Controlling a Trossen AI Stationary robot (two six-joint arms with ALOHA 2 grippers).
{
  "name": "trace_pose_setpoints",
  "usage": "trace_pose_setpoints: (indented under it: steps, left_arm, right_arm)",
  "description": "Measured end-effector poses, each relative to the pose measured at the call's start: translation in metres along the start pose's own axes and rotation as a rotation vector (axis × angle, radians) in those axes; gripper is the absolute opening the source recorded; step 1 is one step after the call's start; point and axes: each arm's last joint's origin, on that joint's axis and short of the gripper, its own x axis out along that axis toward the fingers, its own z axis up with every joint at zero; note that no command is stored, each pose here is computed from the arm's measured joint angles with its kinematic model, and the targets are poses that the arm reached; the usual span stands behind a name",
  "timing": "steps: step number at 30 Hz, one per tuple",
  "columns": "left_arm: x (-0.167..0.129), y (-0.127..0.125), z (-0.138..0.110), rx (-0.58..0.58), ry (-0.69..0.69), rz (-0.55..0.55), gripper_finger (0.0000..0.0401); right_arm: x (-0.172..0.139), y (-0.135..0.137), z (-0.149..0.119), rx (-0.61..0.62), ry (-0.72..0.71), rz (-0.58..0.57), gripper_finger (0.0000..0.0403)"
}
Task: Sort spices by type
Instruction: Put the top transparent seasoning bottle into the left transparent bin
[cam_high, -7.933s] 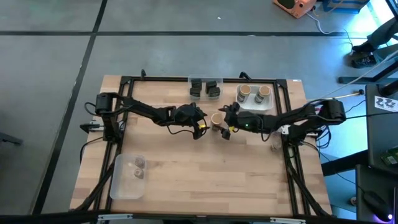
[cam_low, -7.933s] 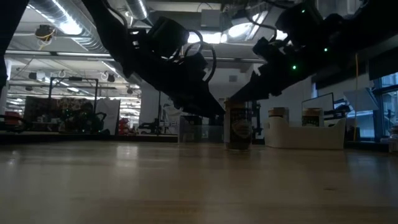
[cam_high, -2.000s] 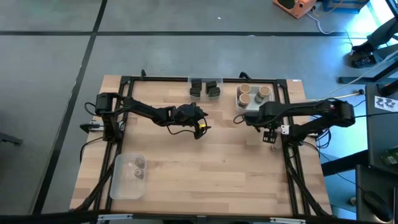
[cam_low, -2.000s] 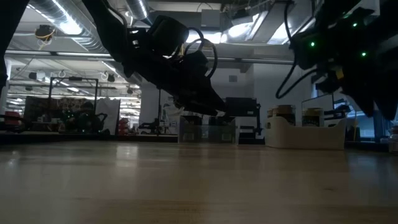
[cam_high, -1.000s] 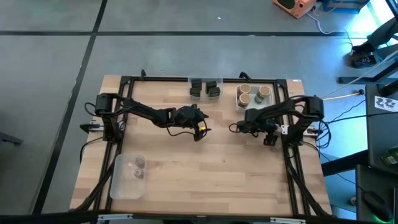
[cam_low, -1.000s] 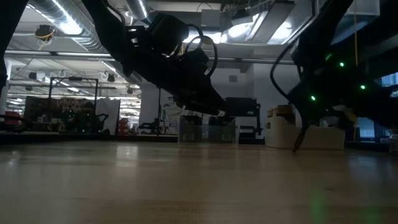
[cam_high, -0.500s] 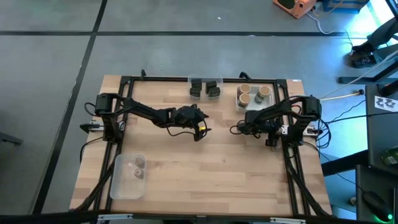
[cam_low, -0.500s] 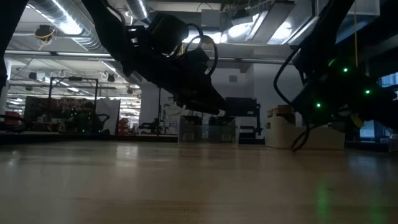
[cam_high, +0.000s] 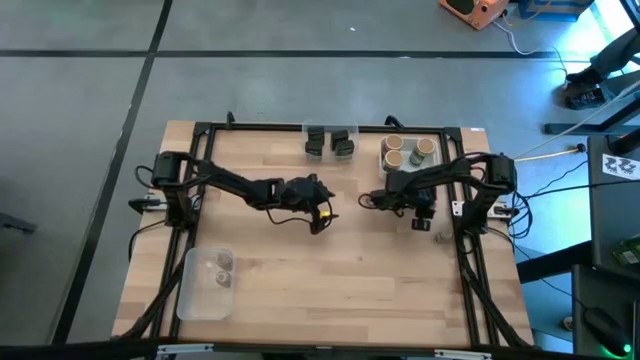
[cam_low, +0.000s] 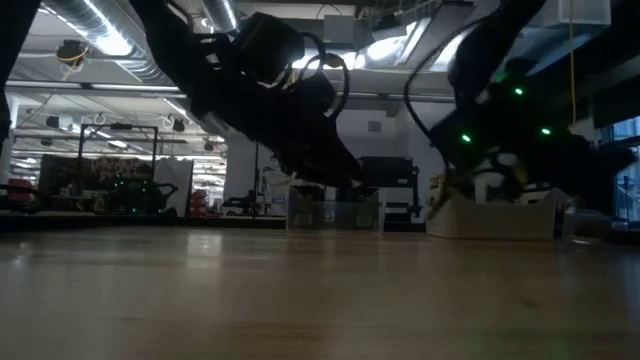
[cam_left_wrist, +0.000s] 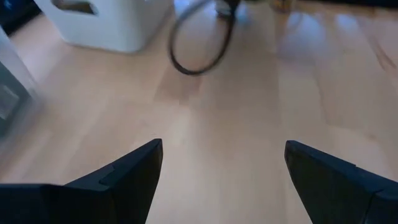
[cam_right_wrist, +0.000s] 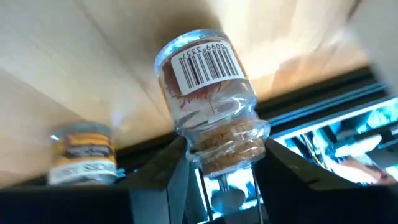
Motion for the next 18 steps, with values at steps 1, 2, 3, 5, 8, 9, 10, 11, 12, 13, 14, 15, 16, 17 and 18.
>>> trace_pose_setpoints:
  steps: [1,2,3,5,8,9,10,11,12,13,14,15,16,17,18]
  left_arm:
    - [0.000,-0.002,-0.001,-0.003,0.014,-0.005,0.0320]
    - [-0.001,-0.005,-0.003,-0.006,0.034,-0.009,0.0320]
    - [-0.002,-0.007,-0.006,-0.013,0.059,-0.012,0.0320]
    - [-0.003,-0.012,-0.010,-0.032,0.098,-0.020,0.0320]
    - [-0.007,-0.023,-0.016,-0.055,0.170,-0.032,0.0320]
    - [-0.008,-0.027,-0.018,-0.059,0.186,-0.036,0.0320]
    - [-0.010,-0.033,-0.019,-0.060,0.200,-0.038,0.0320]
    - [-0.012,-0.038,-0.021,-0.056,0.218,-0.039,0.0320]
    - [-0.014,-0.043,-0.023,-0.048,0.230,-0.038,0.0320]
    - [-0.016,-0.049,-0.023,-0.042,0.230,-0.039,0.0320]
    - [-0.018,-0.054,-0.024,-0.035,0.236,-0.040,0.0320]
    - [-0.020,-0.059,-0.026,-0.022,0.250,-0.040,0.0320]
    - [-0.022,-0.064,-0.028,-0.014,0.255,-0.044,0.0320]
    - [-0.023,-0.068,-0.029,-0.006,0.259,-0.051,0.0320]
    - [-0.025,-0.073,-0.031,0.006,0.268,-0.059,0.0320]
  right_arm:
    - [-0.005,-0.001,0.002,0.005,-0.022,0.002,0.0156]
    - [-0.010,-0.001,0.004,0.008,-0.046,0.006,0.0155]
    - [-0.015,-0.002,0.006,0.012,-0.073,0.010,0.0154]
    - [-0.024,-0.003,0.010,0.022,-0.124,0.022,0.0153]
    - [-0.038,-0.003,0.016,0.032,-0.202,0.058,0.0154]
    - [-0.042,-0.002,0.017,0.031,-0.229,0.064,0.0154]
    - [-0.046,0.000,0.018,0.028,-0.252,0.064,0.0154]
    - [-0.051,0.002,0.019,0.021,-0.272,0.060,0.0154]
    - [-0.057,0.005,0.020,0.013,-0.294,0.056,0.0154]
    - [-0.062,0.008,0.021,0.005,-0.317,0.053,0.0154]
    - [-0.067,0.012,0.023,-0.005,-0.335,0.050,0.0153]
    - [-0.072,0.017,0.025,-0.015,-0.348,0.044,0.0153]
    - [-0.077,0.021,0.027,-0.024,-0.362,0.039,0.0153]
    - [-0.081,0.026,0.030,-0.034,-0.377,0.037,0.0153]
    - [-0.085,0.032,0.033,-0.048,-0.383,0.033,0.0153]
